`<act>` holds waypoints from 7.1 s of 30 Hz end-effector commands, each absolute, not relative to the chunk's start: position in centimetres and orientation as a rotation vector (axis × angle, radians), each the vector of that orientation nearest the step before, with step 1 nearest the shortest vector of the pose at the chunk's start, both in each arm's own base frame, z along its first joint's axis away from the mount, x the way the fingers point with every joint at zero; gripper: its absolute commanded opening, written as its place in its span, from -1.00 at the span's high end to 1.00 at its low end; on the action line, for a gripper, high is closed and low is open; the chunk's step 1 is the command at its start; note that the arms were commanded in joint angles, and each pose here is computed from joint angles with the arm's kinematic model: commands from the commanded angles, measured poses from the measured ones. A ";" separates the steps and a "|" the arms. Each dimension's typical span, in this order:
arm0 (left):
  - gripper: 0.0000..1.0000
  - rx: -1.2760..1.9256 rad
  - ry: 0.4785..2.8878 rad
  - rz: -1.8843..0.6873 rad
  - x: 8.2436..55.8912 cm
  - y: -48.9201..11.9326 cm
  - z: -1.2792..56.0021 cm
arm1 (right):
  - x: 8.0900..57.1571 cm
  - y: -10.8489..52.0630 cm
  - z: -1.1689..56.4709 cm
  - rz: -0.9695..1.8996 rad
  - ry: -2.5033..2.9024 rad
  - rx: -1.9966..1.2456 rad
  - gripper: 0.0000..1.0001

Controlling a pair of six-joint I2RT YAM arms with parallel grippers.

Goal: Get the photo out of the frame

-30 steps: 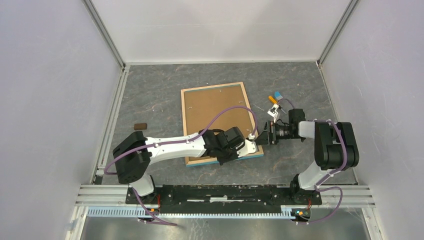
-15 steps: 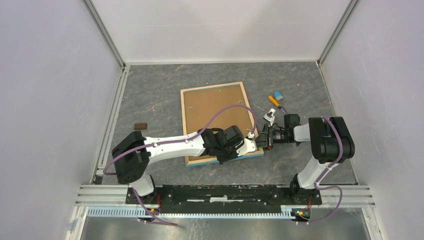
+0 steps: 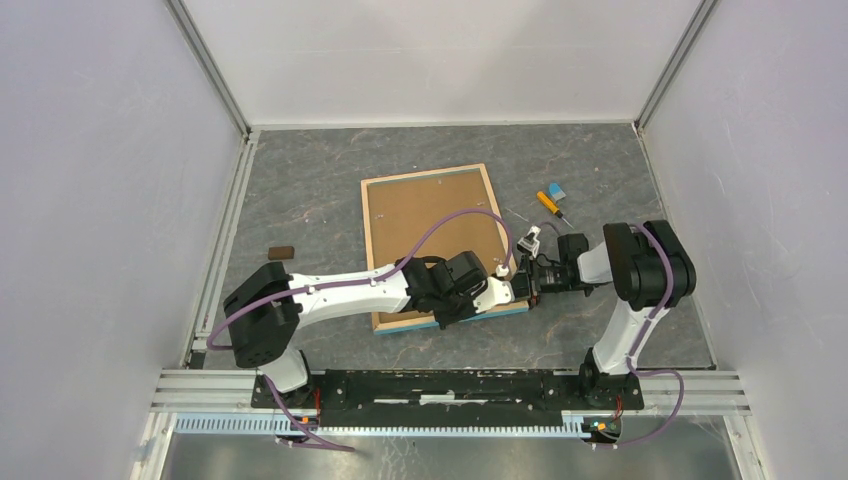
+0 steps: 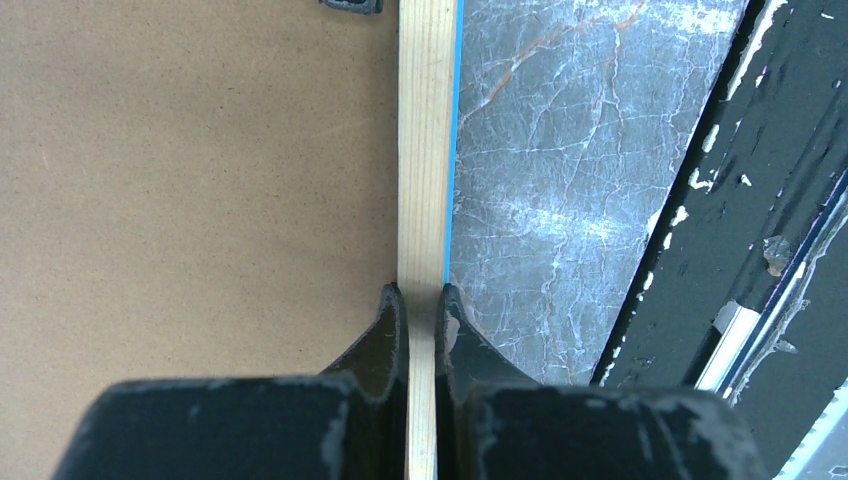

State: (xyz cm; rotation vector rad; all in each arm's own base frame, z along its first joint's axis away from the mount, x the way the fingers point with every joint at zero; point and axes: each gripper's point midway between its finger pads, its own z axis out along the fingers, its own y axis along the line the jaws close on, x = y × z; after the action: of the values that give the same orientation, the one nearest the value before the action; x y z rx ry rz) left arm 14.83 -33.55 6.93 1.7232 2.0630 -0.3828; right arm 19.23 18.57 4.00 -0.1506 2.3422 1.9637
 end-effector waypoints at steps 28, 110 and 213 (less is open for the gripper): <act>-1.00 1.524 2.074 -0.676 17.3 -31.9 20.1 | 22.1 19.1 8.1 1.689 2.263 -0.470 1.00; -1.00 0.142 2.078 0.058 33.6 0.8 37.2 | 25.6 18.8 7.2 -0.780 1.361 -1.563 0.69; -1.00 1.764 1.711 0.446 22.1 -9.0 5.0 | 46.0 25.6 8.5 0.882 2.093 -1.057 -0.96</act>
State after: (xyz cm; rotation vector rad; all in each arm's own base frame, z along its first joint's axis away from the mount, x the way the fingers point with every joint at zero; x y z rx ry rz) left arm 19.72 -8.20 3.79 1.8200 1.7913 0.3736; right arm 46.04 25.36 8.63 -1.0531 2.1071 0.7834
